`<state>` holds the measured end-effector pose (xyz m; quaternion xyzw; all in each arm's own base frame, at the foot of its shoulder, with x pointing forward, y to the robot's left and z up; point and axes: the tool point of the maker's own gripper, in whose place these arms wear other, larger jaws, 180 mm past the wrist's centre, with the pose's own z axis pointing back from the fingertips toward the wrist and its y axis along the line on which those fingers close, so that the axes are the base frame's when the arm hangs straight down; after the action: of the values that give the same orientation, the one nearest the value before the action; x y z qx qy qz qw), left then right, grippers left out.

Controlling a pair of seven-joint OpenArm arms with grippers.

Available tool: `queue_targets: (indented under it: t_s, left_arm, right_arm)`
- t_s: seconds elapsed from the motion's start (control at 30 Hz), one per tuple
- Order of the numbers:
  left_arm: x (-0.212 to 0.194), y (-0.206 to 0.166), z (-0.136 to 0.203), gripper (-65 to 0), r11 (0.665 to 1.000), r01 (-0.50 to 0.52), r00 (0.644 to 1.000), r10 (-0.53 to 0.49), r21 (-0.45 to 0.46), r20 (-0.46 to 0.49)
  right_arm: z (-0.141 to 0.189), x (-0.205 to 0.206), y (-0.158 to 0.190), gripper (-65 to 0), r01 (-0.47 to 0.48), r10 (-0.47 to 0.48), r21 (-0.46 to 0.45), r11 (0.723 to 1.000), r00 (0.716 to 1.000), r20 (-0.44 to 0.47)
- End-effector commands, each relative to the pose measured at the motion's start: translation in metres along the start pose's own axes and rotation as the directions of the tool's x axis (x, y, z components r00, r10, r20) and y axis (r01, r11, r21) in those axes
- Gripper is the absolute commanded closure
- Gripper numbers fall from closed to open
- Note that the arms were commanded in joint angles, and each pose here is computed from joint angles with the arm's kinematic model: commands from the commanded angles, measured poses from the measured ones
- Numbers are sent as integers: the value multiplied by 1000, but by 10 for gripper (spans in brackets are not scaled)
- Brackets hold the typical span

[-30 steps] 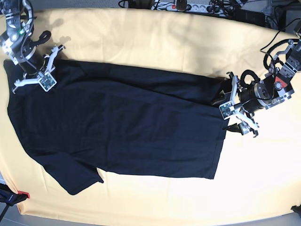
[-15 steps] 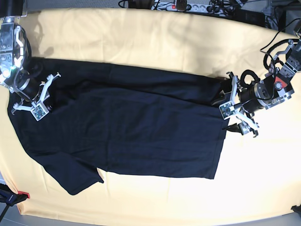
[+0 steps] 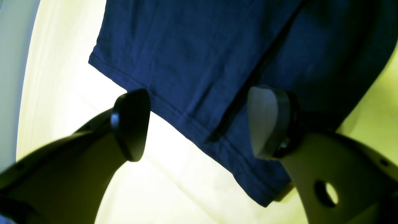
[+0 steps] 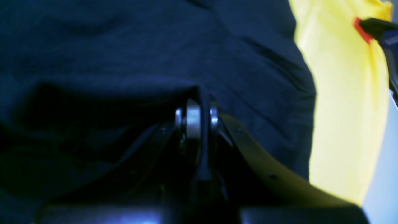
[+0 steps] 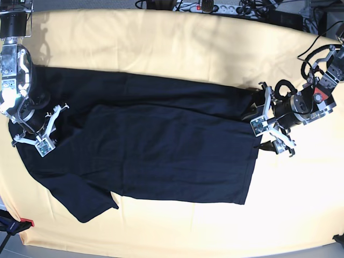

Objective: Fold the T-shirt properly
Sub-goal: 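Grasp the shirt near the sleeve with the right gripper and drag it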

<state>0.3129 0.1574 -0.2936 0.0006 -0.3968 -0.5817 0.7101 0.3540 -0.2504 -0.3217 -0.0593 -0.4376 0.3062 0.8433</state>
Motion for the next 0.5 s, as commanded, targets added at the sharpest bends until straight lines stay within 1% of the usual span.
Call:
queue_targets:
  t_s: [0.0,0.03,0.07,0.1,0.17,0.2,0.23,0.27,0.3,0.33,0.37,0.4,0.43,0.47]
  left_arm:
    - [6,15,7,-486,999,17,1000,-18,38,17]
    - [6,15,7,-486,999,17,1000,-18,38,17]
    - [6,15,7,-486,999,17,1000,-18,38,17]
    - [6,15,7,-486,999,18,1000,-18,38,16]
    - [6,15,7,-486,999,19,1000,-19,39,15]
    - [5,16,7,-486,999,26,1000,-26,43,11]
    - [4,17,7,-486,998,34,999,-35,50,5]
    - [3,20,7,-486,997,43,999,-43,64,-3]
    - [2,24,7,-486,996,39,999,-39,84,-5]
    - [2,27,8,-486,994,29,1000,-29,106,-6]
    - [1,30,8,-486,992,22,1000,-20,123,-11]
    - [1,32,8,-486,991,16,1000,-15,135,-9]
    - [2,34,9,-486,990,12,1000,-11,143,-9]
    - [2,34,9,-486,990,12,1000,-11,144,-9]
  right_arm:
    - [5,15,-15,-48,-14,16,-35,999,999,48]
    - [5,15,-17,-63,-10,12,-44,999,999,47]
    - [5,14,-21,-106,-1,4,-66,998,999,45]
    - [5,14,-26,-177,14,-9,-95,995,999,44]
    - [7,11,-40,-364,0,4,-169,986,1000,21]
    - [9,11,-52,-433,-11,12,-227,974,1000,6]
    - [13,10,-69,-467,-3,-3,-311,950,1000,-19]
    - [20,8,-89,-469,22,-43,-407,913,998,-42]
    - [29,6,-108,-468,62,-101,-499,864,994,-51]
    - [38,6,-122,-467,105,-158,-570,815,986,-45]
    - [46,8,-132,-467,130,-196,-616,777,980,-40]
    - [51,10,-138,-466,144,-219,-638,756,975,-39]
    - [53,14,-140,-461,150,-230,-643,751,972,-41]
    - [54,19,-139,-454,153,-232,-636,756,972,-41]
